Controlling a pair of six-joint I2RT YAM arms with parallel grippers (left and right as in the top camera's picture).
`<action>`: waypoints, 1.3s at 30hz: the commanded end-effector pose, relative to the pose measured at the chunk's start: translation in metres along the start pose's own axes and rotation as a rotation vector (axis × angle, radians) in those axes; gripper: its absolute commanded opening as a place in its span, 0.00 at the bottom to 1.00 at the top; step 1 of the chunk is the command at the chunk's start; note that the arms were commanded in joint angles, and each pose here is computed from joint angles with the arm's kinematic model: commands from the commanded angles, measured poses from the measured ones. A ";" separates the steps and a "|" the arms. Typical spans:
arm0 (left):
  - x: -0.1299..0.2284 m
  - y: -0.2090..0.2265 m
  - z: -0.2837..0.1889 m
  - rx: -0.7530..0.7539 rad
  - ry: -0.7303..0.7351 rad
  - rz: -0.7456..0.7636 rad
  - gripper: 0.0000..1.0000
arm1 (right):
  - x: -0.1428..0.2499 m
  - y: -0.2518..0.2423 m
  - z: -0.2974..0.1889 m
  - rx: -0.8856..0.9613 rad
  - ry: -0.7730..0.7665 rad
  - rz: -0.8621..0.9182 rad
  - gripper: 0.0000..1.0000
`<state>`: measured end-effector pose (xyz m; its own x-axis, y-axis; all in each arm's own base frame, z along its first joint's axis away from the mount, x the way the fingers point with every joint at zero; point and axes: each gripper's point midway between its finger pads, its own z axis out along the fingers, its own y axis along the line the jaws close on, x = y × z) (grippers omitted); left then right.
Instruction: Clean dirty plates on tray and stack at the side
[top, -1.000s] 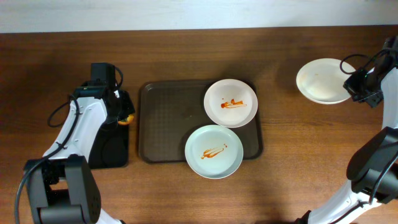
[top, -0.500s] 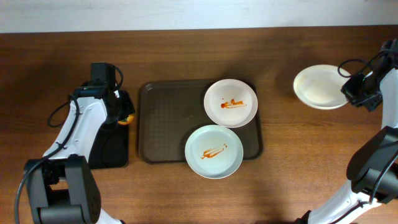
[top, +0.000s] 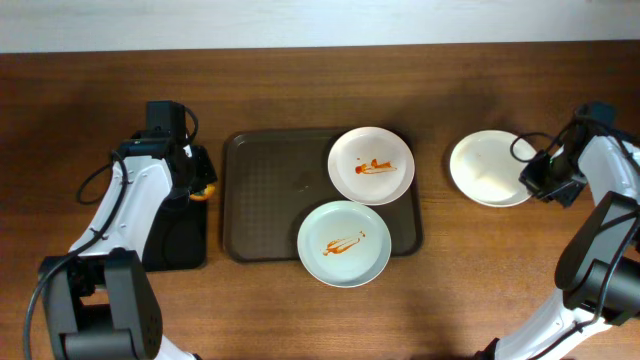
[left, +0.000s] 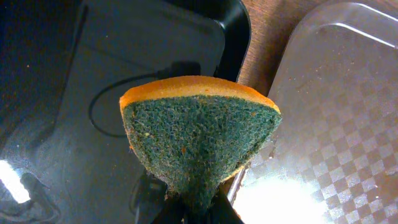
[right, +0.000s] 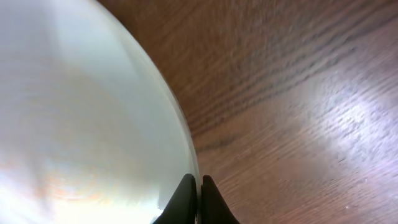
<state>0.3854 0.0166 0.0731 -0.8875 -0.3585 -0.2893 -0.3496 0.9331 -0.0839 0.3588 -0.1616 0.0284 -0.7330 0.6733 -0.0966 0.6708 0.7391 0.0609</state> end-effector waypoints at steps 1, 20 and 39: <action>0.002 0.003 0.004 -0.011 0.010 0.014 0.00 | -0.001 0.005 -0.006 -0.013 0.003 -0.015 0.07; 0.002 0.003 0.004 -0.011 0.008 0.014 0.00 | 0.128 0.120 -0.103 -0.295 0.420 -0.520 0.49; 0.002 0.003 0.004 -0.011 0.009 0.014 0.00 | 0.217 0.105 -0.112 -0.050 0.144 -0.534 0.04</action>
<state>0.3855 0.0167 0.0731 -0.8873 -0.3585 -0.2902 -0.3496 0.9331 -0.0838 0.2691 0.0692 0.1358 -0.9900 0.1405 -0.0108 0.1379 0.9817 0.1315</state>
